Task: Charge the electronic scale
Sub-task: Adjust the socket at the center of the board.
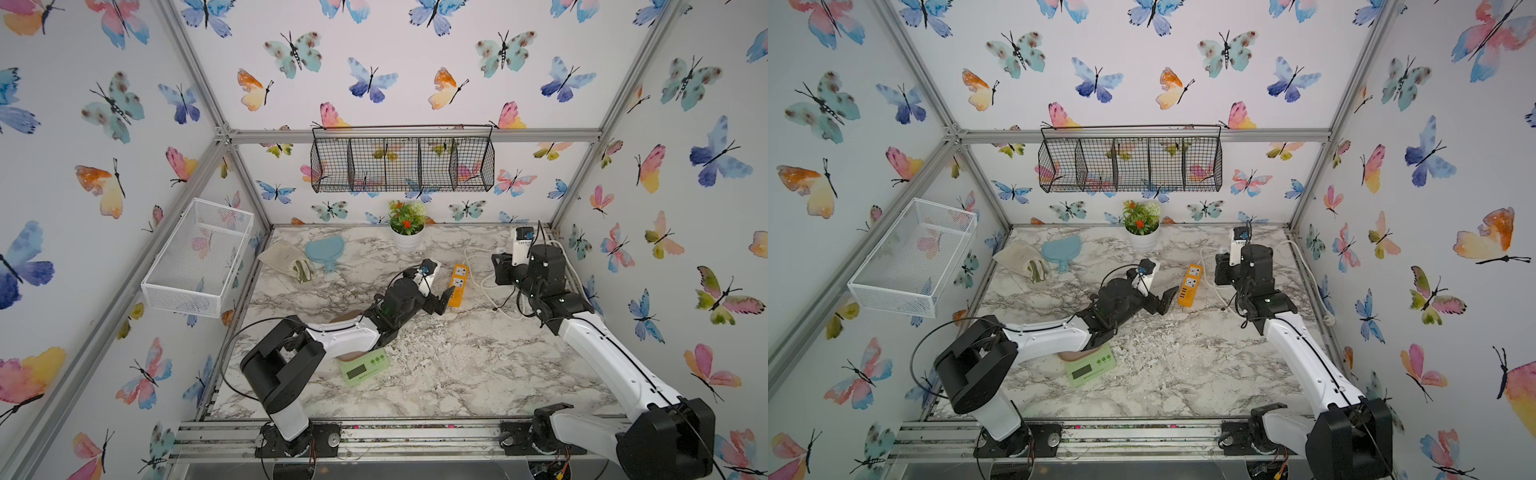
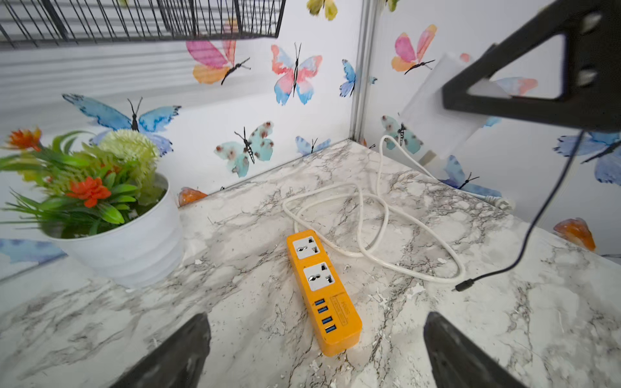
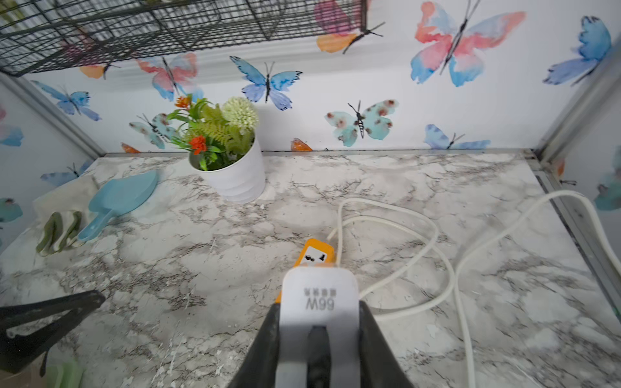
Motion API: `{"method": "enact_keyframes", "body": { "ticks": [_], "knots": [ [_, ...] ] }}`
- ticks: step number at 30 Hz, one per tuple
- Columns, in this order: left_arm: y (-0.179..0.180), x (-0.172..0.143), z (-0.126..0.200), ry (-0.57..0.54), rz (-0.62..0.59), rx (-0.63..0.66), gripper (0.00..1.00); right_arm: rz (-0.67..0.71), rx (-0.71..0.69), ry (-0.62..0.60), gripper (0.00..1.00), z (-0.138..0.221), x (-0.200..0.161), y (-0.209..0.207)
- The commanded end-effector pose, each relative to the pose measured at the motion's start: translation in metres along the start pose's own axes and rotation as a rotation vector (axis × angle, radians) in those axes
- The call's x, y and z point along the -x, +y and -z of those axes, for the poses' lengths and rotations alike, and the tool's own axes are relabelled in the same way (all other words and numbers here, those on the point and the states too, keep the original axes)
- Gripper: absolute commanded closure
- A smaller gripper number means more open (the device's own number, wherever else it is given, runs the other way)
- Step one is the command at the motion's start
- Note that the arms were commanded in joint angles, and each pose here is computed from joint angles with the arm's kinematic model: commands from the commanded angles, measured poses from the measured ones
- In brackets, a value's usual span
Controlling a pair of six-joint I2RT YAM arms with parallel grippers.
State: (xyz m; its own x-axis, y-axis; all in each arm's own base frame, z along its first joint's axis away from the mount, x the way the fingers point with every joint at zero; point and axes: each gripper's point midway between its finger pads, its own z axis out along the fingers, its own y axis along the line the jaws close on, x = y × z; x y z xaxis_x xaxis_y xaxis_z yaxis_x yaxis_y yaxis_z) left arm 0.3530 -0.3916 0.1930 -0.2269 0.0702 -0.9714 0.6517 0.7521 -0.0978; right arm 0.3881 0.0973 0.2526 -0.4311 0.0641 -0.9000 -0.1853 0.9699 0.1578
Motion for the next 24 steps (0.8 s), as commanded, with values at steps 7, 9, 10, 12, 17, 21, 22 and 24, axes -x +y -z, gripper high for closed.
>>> {"method": "enact_keyframes", "body": {
  "ticks": [7, 9, 10, 12, 17, 21, 22, 24],
  "knots": [
    [-0.021, -0.067, -0.069, 0.234, 0.133, 0.151, 0.02, -0.096, 0.044, -0.008, 0.98, -0.005, 0.012, -0.006],
    [-0.02, -0.081, -0.08, 0.281, 0.13, 0.172, 0.02, -0.1, 0.047, -0.002, 0.98, -0.005, 0.012, -0.007],
    [-0.021, -0.086, -0.084, 0.294, 0.129, 0.174, 0.01, -0.102, 0.046, 0.0, 0.98, -0.005, 0.011, -0.008],
    [-0.019, -0.098, -0.091, 0.329, 0.132, 0.19, 0.02, -0.108, 0.042, 0.001, 0.98, -0.005, 0.01, -0.01],
    [-0.011, -0.119, -0.102, 0.383, 0.131, 0.225, 0.01, -0.114, 0.065, 0.013, 0.98, -0.005, 0.01, -0.007],
    [-0.009, -0.128, -0.106, 0.405, 0.123, 0.211, 0.1, -0.114, 0.1, 0.03, 0.98, -0.007, 0.008, -0.001],
    [-0.009, -0.13, -0.106, 0.413, 0.125, 0.199, 0.15, -0.113, 0.106, 0.032, 0.98, -0.008, 0.008, -0.001],
    [-0.007, -0.136, -0.106, 0.441, 0.134, 0.169, 0.25, -0.109, 0.118, 0.043, 0.98, -0.008, 0.006, 0.001]
  ]
}}
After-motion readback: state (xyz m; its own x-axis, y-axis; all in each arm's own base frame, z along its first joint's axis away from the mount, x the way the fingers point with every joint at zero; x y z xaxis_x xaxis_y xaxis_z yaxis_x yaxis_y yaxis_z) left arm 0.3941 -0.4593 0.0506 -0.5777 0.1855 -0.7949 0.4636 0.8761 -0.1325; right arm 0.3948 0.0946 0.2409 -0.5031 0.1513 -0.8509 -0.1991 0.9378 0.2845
